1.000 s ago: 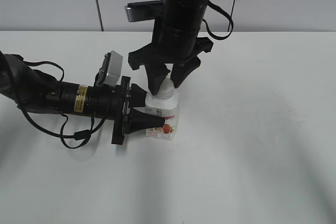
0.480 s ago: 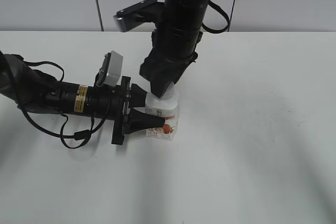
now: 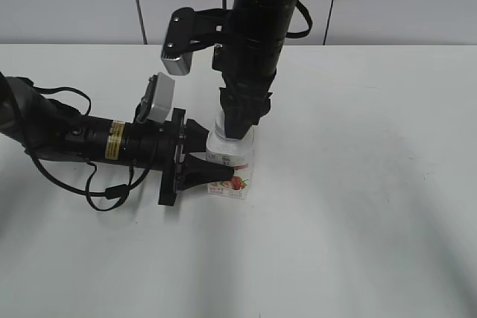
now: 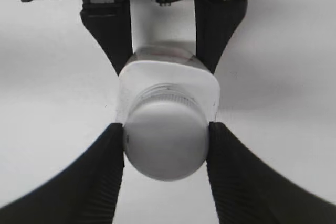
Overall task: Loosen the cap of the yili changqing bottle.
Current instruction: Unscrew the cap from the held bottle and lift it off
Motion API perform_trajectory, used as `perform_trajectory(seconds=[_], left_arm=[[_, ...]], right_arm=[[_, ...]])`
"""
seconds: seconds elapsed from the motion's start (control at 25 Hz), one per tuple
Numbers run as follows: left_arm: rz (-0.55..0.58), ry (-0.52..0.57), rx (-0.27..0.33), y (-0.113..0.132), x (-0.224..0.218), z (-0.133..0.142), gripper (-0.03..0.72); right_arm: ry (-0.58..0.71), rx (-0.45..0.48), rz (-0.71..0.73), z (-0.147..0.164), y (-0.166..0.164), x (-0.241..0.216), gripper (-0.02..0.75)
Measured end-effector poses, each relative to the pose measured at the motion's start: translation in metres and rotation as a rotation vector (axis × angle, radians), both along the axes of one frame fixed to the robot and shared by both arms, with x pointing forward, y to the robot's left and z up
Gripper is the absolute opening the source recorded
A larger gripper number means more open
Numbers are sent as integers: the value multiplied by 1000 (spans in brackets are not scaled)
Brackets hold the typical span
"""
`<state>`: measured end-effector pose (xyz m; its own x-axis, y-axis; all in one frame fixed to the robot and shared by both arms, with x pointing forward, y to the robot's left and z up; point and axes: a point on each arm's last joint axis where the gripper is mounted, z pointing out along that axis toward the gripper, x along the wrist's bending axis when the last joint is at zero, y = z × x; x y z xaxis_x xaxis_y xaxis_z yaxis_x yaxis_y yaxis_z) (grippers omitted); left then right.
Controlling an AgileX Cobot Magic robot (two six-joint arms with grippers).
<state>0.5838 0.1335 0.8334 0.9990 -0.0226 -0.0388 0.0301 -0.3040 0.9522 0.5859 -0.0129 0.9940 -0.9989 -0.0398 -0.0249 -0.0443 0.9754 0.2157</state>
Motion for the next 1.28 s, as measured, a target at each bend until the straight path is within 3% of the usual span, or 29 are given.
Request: perform_trajectory(seconds=[0.24, 0.76, 0.88, 1.28], left_arm=[[0, 0, 0, 0, 0, 0, 355], [0, 1, -1, 0, 0, 0, 355], [0, 1, -1, 0, 0, 0, 355], [0, 1, -1, 0, 0, 0, 355]], right_arm=[[-19, 0, 68, 1, 0, 0, 385], [-38, 44, 38, 22, -1, -4, 385], [-7, 58, -125, 28, -1, -6, 385], [142, 88, -1030, 42, -9, -6, 385]])
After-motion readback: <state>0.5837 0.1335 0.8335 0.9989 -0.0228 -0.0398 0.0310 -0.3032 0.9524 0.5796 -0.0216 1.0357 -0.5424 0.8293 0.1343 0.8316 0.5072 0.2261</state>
